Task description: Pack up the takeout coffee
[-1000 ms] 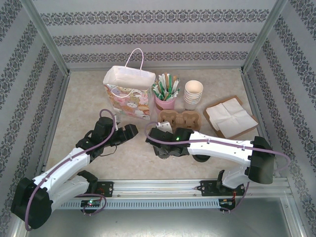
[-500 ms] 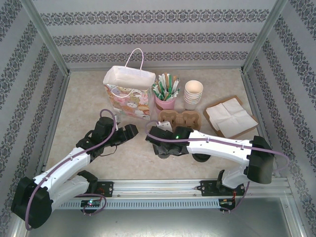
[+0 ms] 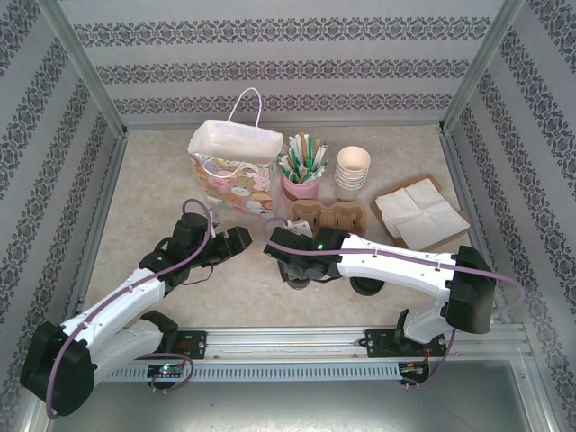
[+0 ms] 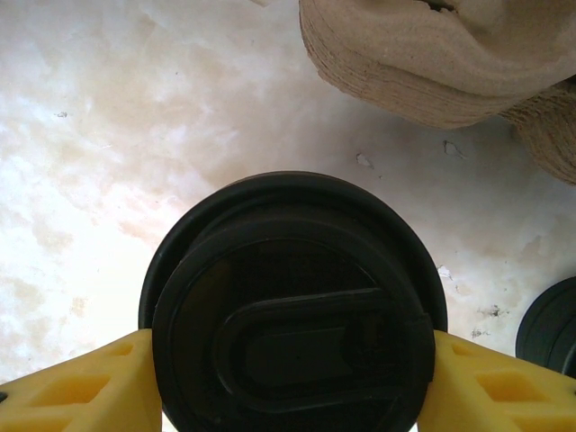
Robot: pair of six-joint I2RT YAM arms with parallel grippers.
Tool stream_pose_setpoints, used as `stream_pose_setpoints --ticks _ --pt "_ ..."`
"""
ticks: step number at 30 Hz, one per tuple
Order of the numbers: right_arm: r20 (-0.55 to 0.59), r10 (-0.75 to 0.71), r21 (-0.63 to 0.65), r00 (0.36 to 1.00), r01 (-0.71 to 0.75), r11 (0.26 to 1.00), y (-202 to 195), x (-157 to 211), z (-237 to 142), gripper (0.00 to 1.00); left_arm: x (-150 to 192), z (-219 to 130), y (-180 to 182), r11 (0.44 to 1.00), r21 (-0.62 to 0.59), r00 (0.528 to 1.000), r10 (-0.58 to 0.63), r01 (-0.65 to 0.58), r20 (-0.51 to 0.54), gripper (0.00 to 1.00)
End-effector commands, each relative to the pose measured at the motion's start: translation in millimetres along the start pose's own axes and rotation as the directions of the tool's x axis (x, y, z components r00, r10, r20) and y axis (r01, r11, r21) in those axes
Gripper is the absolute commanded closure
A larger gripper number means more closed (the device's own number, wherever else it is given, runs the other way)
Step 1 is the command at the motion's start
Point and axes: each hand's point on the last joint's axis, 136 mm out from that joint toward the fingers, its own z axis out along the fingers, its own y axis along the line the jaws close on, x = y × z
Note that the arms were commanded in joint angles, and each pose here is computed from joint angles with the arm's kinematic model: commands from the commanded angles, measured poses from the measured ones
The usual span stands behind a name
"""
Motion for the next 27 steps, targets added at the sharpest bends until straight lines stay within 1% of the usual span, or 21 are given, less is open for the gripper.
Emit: stream_pose_setpoints --ticks 1,7,14,18,22,25,27 --pt "-0.360 -0.042 0.108 0.932 0.086 0.990 -28 80 44 0.39 6 2 -8 0.999 0.028 0.999 0.038 -0.038 -0.023 0.23" --pt "-0.379 -0.044 0.064 0.924 0.073 0.995 -22 81 47 0.39 10 5 -9 0.998 0.027 0.998 0.050 -0.049 -0.043 0.24" --pt "-0.385 -0.058 0.073 0.921 0.093 0.993 -27 80 47 0.39 13 7 -11 0.998 0.031 0.996 0.065 -0.063 -0.063 0.26" --pt "-0.313 -0.107 0.061 0.944 0.132 0.989 -25 61 38 0.39 12 5 -13 0.997 0.030 0.996 0.070 -0.069 -0.053 0.26" --pt "-0.222 -0.197 0.018 0.955 0.206 0.978 -19 39 27 0.38 11 4 -15 0.997 0.033 0.996 0.076 -0.075 -0.049 0.26" --pt "-0.150 -0.296 -0.032 0.944 0.294 0.955 -10 25 19 0.38 11 1 -18 0.995 0.045 0.995 0.089 -0.087 -0.051 0.25" --pt "-0.084 -0.371 -0.054 0.925 0.368 0.928 -6 14 12 0.38 11 0 -20 0.995 0.044 0.994 0.096 -0.094 -0.054 0.25"
